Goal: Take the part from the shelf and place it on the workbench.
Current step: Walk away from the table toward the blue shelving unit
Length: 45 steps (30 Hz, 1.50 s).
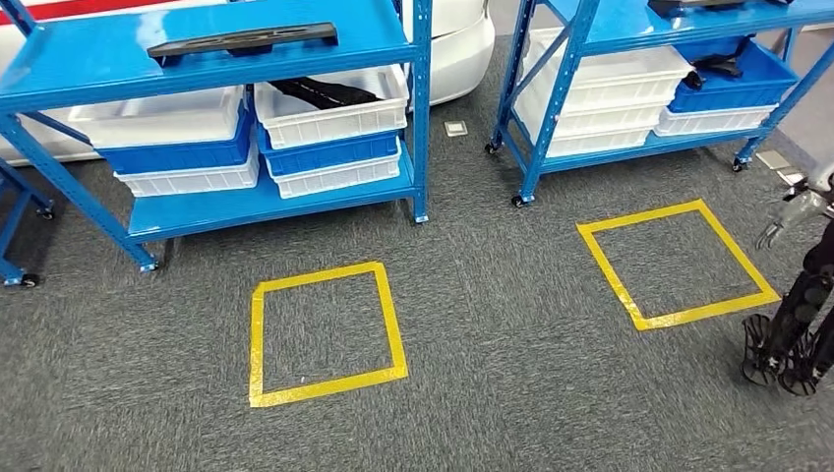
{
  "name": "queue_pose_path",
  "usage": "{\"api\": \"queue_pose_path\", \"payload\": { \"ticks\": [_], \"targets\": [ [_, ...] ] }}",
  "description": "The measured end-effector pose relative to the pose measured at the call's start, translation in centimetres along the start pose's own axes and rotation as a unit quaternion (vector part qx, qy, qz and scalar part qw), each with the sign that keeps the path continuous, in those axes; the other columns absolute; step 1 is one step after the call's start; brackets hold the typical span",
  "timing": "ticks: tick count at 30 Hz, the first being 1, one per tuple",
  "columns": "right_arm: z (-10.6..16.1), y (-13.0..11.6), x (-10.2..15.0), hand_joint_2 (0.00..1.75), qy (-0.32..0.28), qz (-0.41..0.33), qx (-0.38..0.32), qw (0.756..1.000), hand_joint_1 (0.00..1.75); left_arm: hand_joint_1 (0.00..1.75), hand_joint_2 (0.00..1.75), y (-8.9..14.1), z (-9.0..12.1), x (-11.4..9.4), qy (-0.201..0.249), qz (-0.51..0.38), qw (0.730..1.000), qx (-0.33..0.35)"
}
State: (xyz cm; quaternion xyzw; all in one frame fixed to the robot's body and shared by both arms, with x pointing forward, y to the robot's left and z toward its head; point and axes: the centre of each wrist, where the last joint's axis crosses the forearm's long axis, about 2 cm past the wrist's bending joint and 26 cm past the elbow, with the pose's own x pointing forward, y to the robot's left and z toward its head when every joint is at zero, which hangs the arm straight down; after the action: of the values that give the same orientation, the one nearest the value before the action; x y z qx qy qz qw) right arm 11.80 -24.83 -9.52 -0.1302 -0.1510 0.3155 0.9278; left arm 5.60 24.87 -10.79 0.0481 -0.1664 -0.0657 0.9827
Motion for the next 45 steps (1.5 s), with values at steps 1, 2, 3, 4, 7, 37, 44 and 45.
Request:
{"api": "queue_pose_path", "payload": {
  "ticks": [1,2,3,4,7,37,44,45],
  "targets": [
    [0.0,0.1,-0.1,0.00,0.001,0.000,0.001,1.000,0.00,0.00,0.00,0.0,0.0,0.0,0.000,0.001,1.000,0.000],
    [0.0,0.2,-0.3,0.00,0.003,0.000,0.002,1.000,0.00,0.00,0.00,-0.1,0.0,-0.1,0.001,0.002,1.000,-0.001],
    [0.1,0.3,-0.6,0.00,0.005,0.000,0.003,1.000,0.00,0.00,0.00,-0.2,0.1,-0.2,0.002,0.002,1.000,-0.002],
    [0.1,0.4,-0.8,0.00,0.007,0.000,0.004,1.000,0.00,0.00,0.00,-0.3,0.1,-0.2,0.003,0.002,1.000,-0.003],
    [0.1,0.6,-1.4,0.00,0.013,0.001,0.009,1.000,0.00,0.00,0.00,-0.5,0.2,-0.5,0.006,0.003,1.000,-0.005],
    [-0.1,-0.4,0.0,0.00,-0.006,0.024,0.020,0.999,0.00,0.00,0.00,-0.7,0.2,-0.1,0.004,0.006,1.000,-0.006],
    [-0.1,-0.3,0.4,0.00,-0.011,0.024,0.020,0.999,0.00,0.00,0.00,-0.4,0.0,0.1,0.000,0.005,1.000,-0.002],
    [-0.1,-0.3,0.5,0.00,-0.011,0.024,0.020,0.999,0.00,0.00,0.00,-0.4,0.0,0.2,0.000,0.005,1.000,-0.002]
  ]
}}
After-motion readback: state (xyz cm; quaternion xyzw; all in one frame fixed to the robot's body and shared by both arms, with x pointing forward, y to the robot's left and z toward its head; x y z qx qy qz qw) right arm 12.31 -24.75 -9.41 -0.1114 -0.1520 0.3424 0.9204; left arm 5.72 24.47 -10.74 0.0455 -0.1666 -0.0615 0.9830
